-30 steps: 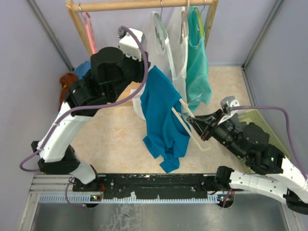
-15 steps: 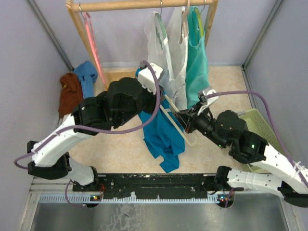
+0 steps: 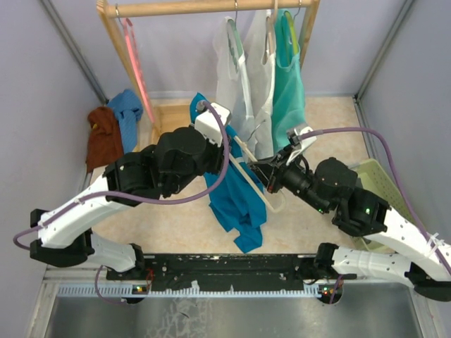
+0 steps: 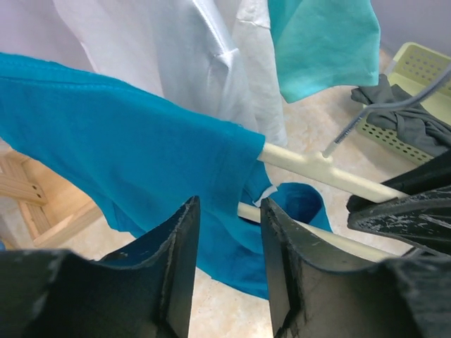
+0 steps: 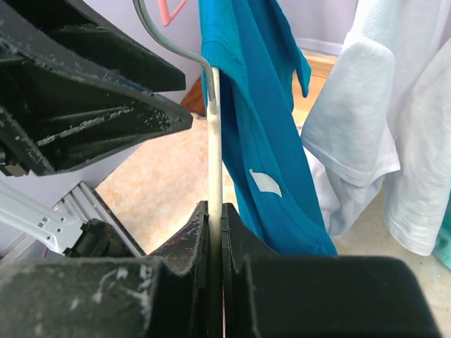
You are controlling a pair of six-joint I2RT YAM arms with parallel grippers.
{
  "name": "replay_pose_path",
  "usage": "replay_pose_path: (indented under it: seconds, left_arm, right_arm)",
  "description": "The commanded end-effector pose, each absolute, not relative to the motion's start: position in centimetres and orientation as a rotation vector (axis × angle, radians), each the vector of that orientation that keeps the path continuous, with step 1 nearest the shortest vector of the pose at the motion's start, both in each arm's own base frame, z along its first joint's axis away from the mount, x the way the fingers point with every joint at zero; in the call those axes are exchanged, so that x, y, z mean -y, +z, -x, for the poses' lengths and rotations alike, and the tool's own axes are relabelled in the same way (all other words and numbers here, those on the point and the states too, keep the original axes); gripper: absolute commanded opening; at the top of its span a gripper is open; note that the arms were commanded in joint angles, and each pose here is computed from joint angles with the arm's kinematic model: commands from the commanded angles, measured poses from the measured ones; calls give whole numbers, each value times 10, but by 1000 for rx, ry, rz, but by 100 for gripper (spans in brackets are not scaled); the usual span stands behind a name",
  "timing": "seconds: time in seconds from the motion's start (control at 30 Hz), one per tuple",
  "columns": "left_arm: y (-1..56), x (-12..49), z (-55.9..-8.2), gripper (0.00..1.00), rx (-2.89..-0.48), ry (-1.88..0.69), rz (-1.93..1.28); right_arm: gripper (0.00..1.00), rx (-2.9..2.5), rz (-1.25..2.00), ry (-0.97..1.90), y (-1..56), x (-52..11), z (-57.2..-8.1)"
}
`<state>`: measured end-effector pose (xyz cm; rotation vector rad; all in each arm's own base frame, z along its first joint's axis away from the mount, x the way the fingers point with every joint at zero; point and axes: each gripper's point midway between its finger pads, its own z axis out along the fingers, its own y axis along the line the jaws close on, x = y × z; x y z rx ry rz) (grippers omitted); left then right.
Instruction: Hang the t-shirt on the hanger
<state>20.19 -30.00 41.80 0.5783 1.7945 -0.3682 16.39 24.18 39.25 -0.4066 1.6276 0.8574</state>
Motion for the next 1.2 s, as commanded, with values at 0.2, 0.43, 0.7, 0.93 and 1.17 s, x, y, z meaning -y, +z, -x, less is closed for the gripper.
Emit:
replay_pose_path:
  seconds: [0.2, 0.43, 0.7, 0.93, 1.17]
  left_arm:
    - [434, 318, -209, 46, -1719, -392, -569]
    - [426, 317, -219, 47, -1734, -314, -532]
    - [442, 310, -221, 0, -1711, -313, -488]
    - [466, 328, -207, 0, -1665, -408, -540]
    - [485, 365, -182, 0, -1626, -469, -646]
  right_arm:
    - [0, -1454, 325, 1000, 457, -228, -150]
    - [0, -1443, 333, 1012, 460, -227, -148]
    - [0, -1447, 327, 1004, 456, -222, -147]
    - [0, -1464, 332, 1002, 446, -224, -147]
    - [0, -1476, 340, 1003, 441, -230, -149]
